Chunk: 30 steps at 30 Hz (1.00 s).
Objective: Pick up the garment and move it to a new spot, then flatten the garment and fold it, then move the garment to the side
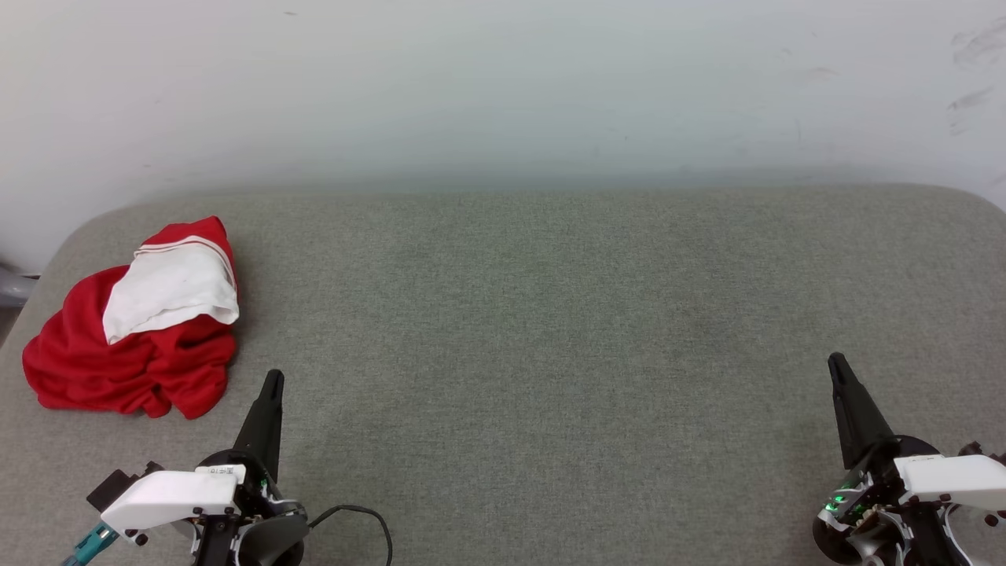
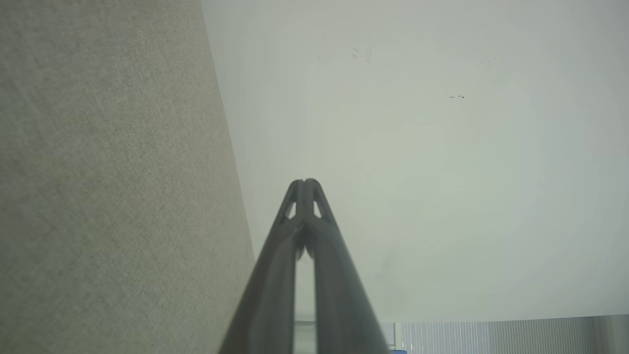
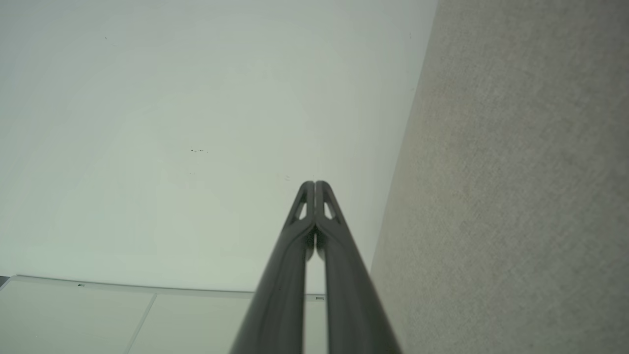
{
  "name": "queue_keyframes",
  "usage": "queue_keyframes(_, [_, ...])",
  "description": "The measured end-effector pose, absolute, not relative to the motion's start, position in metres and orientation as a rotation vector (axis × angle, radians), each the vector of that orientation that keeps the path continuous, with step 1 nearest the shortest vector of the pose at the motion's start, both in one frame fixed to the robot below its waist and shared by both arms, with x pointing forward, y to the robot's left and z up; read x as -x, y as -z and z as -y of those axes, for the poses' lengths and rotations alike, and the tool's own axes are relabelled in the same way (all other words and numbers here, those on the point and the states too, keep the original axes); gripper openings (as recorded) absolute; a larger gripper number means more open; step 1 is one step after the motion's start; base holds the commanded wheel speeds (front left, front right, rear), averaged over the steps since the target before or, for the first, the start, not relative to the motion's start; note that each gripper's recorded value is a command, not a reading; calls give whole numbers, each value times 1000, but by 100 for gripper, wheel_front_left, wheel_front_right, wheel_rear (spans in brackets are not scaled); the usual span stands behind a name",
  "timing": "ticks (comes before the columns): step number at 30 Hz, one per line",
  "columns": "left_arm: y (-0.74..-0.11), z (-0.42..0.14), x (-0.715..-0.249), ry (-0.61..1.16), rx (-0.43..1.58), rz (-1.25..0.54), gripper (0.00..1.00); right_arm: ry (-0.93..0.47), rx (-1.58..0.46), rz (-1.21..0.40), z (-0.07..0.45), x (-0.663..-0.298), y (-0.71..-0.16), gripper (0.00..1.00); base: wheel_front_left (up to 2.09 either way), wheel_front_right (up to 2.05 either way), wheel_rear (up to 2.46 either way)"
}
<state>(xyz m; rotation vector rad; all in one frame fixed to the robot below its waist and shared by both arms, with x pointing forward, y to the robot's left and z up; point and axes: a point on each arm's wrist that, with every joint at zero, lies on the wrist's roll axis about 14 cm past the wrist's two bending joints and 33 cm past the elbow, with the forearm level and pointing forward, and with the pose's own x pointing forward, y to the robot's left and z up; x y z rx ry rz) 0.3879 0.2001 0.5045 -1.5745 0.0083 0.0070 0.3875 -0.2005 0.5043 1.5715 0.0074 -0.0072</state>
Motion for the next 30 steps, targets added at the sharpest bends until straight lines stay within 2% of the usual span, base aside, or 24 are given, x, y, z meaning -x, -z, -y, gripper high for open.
queue_keyframes(30, [-504,-200,-388,-7,1574,-8,0,7,-1571,-8,200,-387,-504,0,0,0,0])
